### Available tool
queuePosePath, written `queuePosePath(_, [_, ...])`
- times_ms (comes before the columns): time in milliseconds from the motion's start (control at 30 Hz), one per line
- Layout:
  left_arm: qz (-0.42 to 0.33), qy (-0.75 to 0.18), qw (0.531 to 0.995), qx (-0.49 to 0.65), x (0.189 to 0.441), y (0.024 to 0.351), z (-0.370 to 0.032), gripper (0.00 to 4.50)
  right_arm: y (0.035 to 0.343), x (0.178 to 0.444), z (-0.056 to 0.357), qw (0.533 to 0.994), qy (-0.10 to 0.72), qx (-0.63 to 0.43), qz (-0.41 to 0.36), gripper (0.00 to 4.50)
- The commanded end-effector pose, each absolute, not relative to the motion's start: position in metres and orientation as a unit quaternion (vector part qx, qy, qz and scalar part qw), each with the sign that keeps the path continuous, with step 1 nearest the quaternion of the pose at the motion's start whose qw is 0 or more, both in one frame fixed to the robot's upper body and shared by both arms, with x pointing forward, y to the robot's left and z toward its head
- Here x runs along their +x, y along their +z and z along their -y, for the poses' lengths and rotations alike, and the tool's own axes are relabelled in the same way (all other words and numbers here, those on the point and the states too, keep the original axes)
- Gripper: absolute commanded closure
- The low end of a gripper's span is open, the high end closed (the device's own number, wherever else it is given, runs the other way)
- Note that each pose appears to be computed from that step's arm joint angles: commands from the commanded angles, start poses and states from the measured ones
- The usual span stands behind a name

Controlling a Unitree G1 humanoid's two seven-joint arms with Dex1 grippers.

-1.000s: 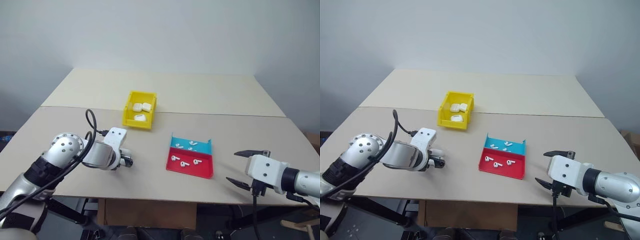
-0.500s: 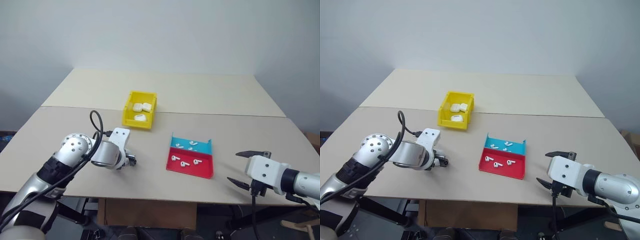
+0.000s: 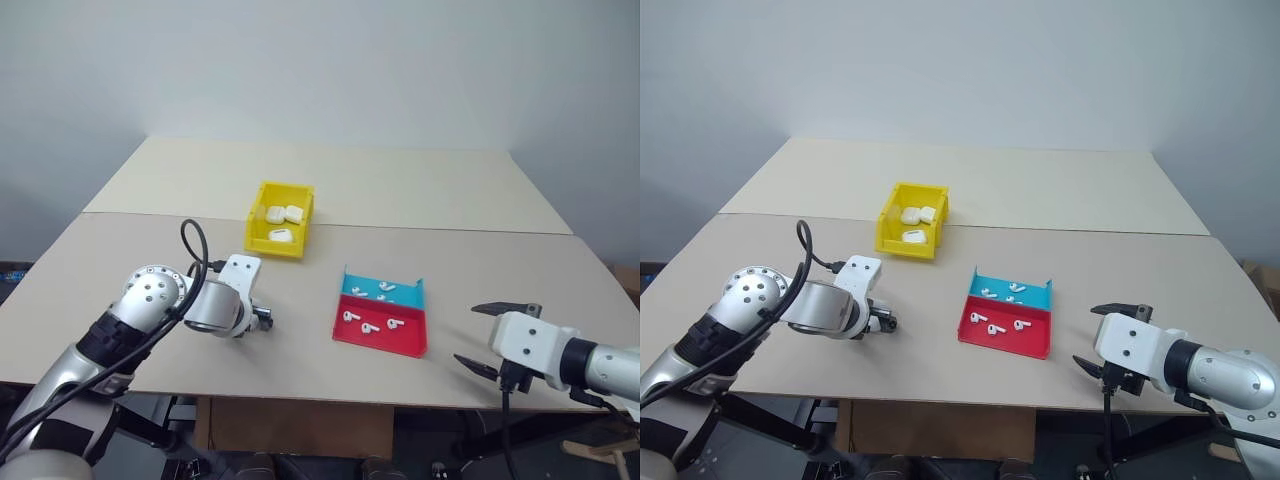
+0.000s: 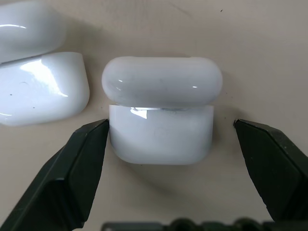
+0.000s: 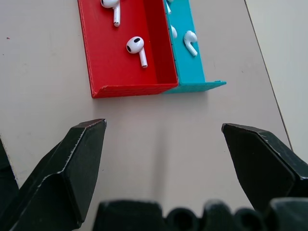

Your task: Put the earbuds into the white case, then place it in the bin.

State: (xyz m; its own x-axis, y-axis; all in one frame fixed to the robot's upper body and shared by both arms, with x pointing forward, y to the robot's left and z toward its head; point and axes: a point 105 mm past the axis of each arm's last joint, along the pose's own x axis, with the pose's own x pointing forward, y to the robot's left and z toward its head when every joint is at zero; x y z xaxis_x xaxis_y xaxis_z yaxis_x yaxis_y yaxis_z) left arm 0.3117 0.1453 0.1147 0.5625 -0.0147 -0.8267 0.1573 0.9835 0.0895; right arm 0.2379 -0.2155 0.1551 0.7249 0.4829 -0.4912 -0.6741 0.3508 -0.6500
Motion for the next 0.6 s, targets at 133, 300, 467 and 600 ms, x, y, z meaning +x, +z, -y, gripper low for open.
queuePosePath(133, [-0.464, -0.037, 0.881, 0.081, 0.312, 0.116, -0.149, 1.46, 0.161, 0.237, 0.211, 0.812, 0.351, -0.457, -0.091, 0.0])
queuePosePath(300, [-0.461, -0.034, 0.884, 0.072, 0.313, 0.117, -0.149, 1.72, 0.16, 0.238, 0.212, 0.812, 0.35, -0.457, -0.092, 0.0])
queuePosePath(467, [-0.434, -0.044, 0.895, 0.09, 0.316, 0.131, -0.147, 1.72, 0.16, 0.239, 0.211, 0.812, 0.349, -0.459, -0.091, 0.0])
queuePosePath(600, [-0.396, -0.086, 0.905, 0.128, 0.316, 0.153, -0.14, 1.72, 0.164, 0.241, 0.212, 0.811, 0.347, -0.463, -0.086, 0.0])
